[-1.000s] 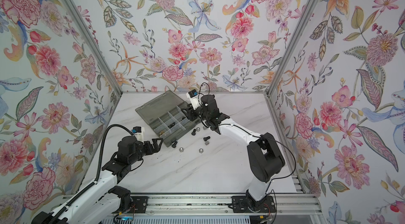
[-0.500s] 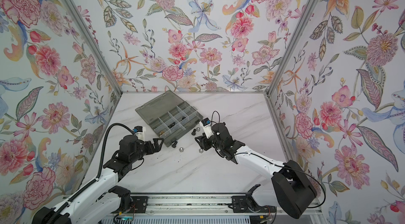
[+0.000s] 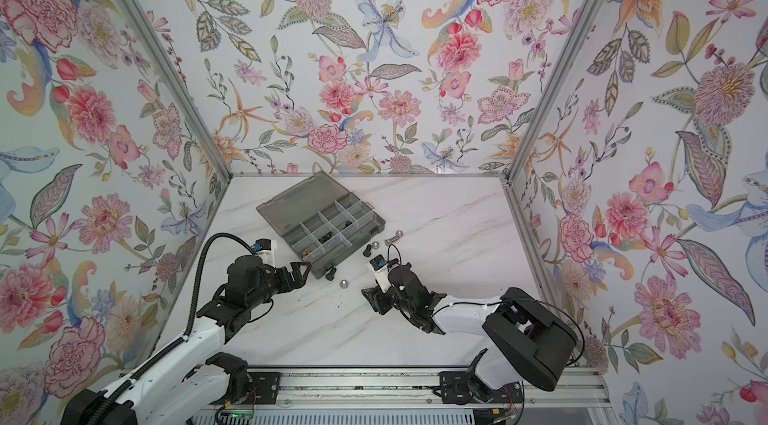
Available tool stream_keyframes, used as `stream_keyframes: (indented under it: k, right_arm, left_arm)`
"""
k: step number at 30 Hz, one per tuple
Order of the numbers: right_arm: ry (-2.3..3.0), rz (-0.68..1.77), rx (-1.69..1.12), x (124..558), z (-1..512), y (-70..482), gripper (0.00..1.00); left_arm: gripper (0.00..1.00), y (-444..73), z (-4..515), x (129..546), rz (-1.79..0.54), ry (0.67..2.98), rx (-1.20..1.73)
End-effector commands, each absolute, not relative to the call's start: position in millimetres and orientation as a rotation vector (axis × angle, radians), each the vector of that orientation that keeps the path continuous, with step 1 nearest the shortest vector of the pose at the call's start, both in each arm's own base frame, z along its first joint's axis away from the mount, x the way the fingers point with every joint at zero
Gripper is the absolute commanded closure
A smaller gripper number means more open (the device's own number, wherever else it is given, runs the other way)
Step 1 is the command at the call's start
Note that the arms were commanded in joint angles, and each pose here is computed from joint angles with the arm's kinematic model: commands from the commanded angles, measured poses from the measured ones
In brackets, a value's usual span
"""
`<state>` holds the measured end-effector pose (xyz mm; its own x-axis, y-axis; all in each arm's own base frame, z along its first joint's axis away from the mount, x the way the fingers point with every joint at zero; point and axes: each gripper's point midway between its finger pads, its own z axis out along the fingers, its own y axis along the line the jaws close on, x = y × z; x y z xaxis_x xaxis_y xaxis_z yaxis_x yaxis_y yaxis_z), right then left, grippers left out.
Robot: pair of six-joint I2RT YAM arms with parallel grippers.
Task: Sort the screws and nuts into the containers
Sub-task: 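Move the right gripper back over a loose silver hex nut, then lower the open right gripper around the silver hex nut and close it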
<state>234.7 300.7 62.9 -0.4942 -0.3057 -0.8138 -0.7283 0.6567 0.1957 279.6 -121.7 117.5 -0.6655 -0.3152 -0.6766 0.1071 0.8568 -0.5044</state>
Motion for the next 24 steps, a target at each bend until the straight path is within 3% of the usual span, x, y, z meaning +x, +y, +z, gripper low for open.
stream_keyframes:
  k: [1, 24]
  right_arm:
    - [1.973, 0.711, -0.816, 240, 76, 326, 0.41]
    - [1.912, 0.717, -0.880, 249, 28, 370, 0.44]
  left_arm:
    - [0.01, -120, 128, 286, -0.658, 2.181, -0.156]
    - [0.01, -120, 126, 287, -0.649, 2.185, -0.156]
